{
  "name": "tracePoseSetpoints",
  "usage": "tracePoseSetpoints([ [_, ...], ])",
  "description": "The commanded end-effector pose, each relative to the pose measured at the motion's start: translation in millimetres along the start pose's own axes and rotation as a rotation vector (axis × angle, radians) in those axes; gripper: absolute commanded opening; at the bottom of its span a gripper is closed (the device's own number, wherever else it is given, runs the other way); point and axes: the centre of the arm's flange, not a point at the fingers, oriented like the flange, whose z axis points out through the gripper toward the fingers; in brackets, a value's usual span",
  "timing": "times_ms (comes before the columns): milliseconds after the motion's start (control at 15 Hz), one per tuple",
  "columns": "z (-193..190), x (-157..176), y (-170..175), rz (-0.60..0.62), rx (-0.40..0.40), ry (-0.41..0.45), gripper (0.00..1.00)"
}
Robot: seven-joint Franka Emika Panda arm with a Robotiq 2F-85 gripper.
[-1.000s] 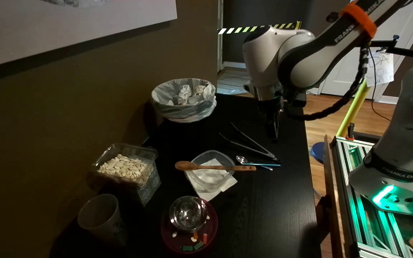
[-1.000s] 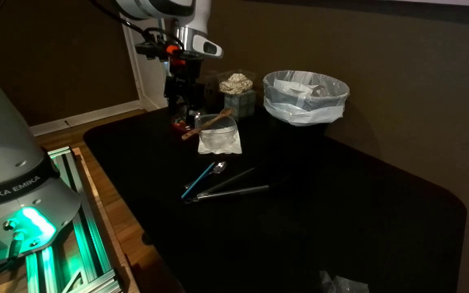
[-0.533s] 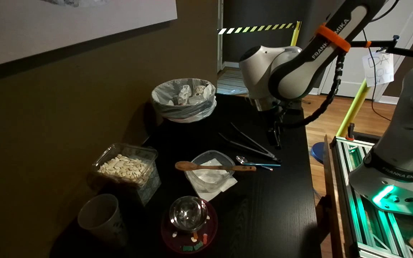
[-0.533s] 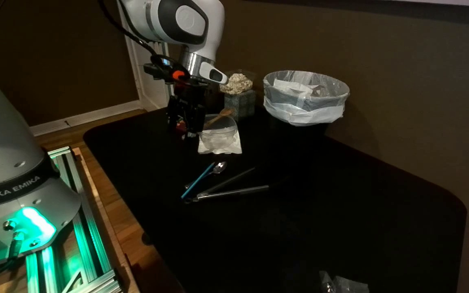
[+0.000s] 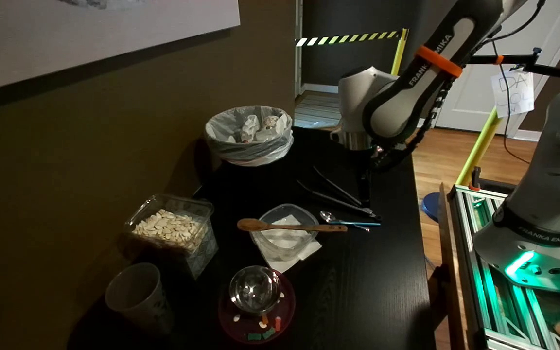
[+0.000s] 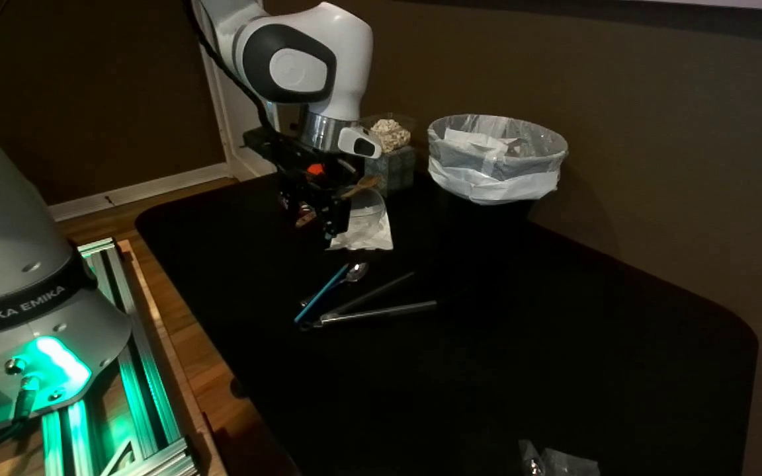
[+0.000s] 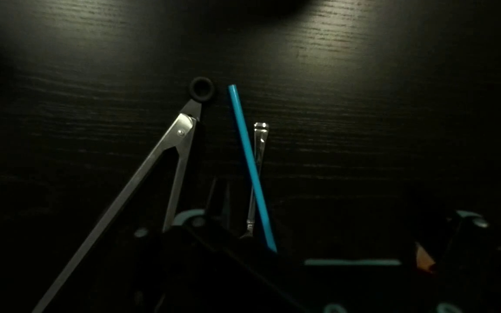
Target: Pick up the blue pen and place it on top of the clear bowl next to the wooden spoon
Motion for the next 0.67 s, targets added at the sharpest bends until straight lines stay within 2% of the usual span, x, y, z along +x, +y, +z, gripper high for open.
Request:
tracePoseSetpoints([
  [0, 38, 6, 15, -0.091, 0.107, 0.014, 1.0],
  [67, 44, 7, 15, -0.078, 0.113, -0.023, 1.0],
  [133, 24, -1, 8, -0.064, 0.075, 0.005, 1.0],
  [333, 39, 0, 11, -0.072, 0.094, -0.024, 1.0],
  [400, 42, 4, 10, -0.089, 0.104, 0.008, 1.0],
  [467, 49, 9, 9, -0.085, 0.069, 0.034, 1.0],
  [600, 59, 21, 10, -0.119, 0.07, 0.093, 1.0],
])
